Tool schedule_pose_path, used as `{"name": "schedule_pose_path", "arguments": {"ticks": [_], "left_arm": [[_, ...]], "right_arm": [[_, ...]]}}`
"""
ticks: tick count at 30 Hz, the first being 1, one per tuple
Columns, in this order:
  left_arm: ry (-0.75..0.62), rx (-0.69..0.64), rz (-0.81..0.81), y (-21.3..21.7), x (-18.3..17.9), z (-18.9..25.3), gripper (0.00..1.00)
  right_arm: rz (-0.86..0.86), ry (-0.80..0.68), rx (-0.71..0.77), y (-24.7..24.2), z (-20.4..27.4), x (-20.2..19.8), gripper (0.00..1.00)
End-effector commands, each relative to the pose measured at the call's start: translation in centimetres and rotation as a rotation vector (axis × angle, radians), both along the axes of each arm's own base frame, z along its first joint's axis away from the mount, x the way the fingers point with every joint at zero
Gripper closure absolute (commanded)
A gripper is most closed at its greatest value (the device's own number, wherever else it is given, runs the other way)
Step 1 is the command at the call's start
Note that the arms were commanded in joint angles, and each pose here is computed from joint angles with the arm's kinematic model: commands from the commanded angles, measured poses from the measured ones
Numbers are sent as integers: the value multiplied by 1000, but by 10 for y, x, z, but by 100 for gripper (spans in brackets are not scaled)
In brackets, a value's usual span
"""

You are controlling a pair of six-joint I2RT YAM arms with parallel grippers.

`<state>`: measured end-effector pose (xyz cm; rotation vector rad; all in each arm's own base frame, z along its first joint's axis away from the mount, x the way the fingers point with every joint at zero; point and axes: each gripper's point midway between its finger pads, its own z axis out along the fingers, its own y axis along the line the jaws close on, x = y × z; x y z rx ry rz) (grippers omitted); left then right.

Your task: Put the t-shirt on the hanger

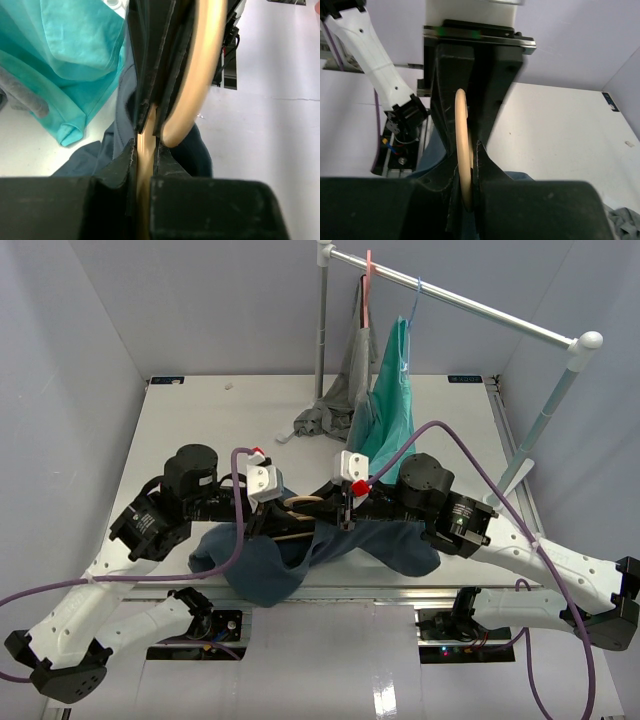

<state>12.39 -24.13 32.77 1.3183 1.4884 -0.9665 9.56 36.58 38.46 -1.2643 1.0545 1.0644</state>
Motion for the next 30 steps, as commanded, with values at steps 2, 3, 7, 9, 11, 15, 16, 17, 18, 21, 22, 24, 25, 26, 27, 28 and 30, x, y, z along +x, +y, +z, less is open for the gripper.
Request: {"name": "schedule_pose_path", "arguments": {"ticks": [2,3,7,9,11,15,16,17,18,21,22,24,25,26,27,28,30], "left_arm": [[-16,-9,-19,-1,-1,7,100],[-24,-18,-25,-2,-2,9,100],[-49,-42,15,1,2,14,100],[-54,-39,55,4,6,15,100],[-56,-31,107,9,12,15,100],[-60,-5,195,21,19,12,100],[-59,-1,206,23,19,12,100],[-57,4,212,25,18,12,100],[-55,10,218,27,17,11,100],[-62,14,248,35,16,14,100],[-65,10,252,36,15,16,100],[-73,0,251,38,12,19,100],[-74,-2,247,38,11,19,100],[-74,-2,245,39,10,19,100],[-74,-1,242,39,9,19,100],[-77,0,238,40,8,20,100],[-82,-1,227,42,4,21,100]], "right_arm": [[23,-64,143,-8,44,-9,92],[21,-62,141,-8,44,-9,92],[-83,-30,143,-9,42,9,86],[-220,18,146,-16,38,31,69],[-385,74,156,-30,33,56,58],[-595,130,180,-55,23,84,56],[-604,124,172,-57,21,85,56],[-598,111,156,-56,19,84,56],[-593,99,140,-56,17,84,55],[-562,67,99,-54,12,79,55],[-548,67,90,-54,10,77,55],[-533,73,83,-54,7,74,55],[-537,76,79,-54,4,74,55],[-551,70,70,-55,0,77,55],[-570,58,59,-56,-3,80,56],[-575,42,44,-57,-7,82,56],[-542,-2,2,-54,-18,79,57]]}}
